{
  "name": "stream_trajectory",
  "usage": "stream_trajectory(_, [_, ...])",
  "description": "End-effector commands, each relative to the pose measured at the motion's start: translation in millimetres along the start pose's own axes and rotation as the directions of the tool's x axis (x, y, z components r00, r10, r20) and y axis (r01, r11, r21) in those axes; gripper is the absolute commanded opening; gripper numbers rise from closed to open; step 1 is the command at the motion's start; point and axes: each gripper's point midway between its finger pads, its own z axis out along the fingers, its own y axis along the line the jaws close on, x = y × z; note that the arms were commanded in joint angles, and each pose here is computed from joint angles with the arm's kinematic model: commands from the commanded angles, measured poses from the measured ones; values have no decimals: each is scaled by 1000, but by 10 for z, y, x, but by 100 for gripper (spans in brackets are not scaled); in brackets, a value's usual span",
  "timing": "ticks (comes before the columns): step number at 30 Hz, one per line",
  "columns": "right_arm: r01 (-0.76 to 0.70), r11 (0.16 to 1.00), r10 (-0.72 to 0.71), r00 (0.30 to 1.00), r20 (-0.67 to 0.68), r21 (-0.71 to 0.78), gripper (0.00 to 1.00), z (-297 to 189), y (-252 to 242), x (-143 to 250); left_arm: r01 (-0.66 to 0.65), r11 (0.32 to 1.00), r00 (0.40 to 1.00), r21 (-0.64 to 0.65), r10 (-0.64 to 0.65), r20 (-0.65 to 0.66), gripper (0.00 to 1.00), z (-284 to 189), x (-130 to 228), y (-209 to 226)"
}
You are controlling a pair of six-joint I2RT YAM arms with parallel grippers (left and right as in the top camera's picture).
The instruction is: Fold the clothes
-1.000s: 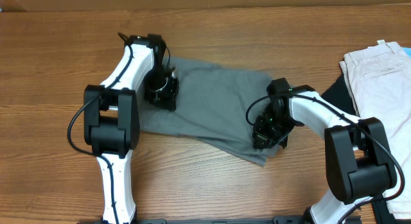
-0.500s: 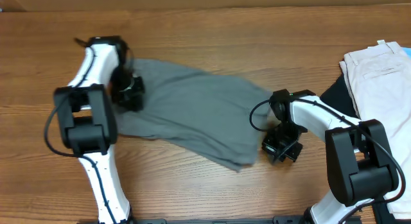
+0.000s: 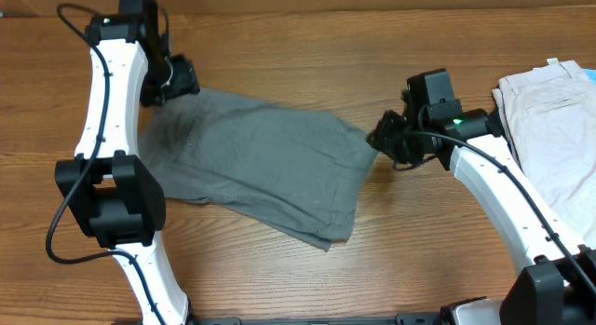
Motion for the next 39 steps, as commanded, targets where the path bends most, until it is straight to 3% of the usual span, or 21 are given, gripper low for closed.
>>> stream_trajectory(1, [44,995,-49,997,-53,-85,27,179,135,17,-80,993,997,90,81,-7,56,104,2,-281])
stream_trajectory(9, [16,989,-35,991,-131,-144,4,834,167,-5,-135,983,988,126,143,-58,44,745,-2,-477])
stream_trajectory(19, [-107,994,102,956,-275,-3,4,1280,-307,237,-137,985,985,109,147,-95,45,1216,-17,-341])
stream_trajectory(27, [-227,965,256,925,-282,132,4,1232,-773,192,-67,992,994,-106,58,-90,48,1691,-147,327])
stream_trajectory(34, [-221,962,257,933,-253,160,4,1230,-850,143,28,994,999,-108,-24,33,63,1675,-495,642])
stream_trajectory(39, [-231,958,265,939,-217,169,4,1186,-893,1,58,992,995,-112,-48,89,66,1429,-693,770])
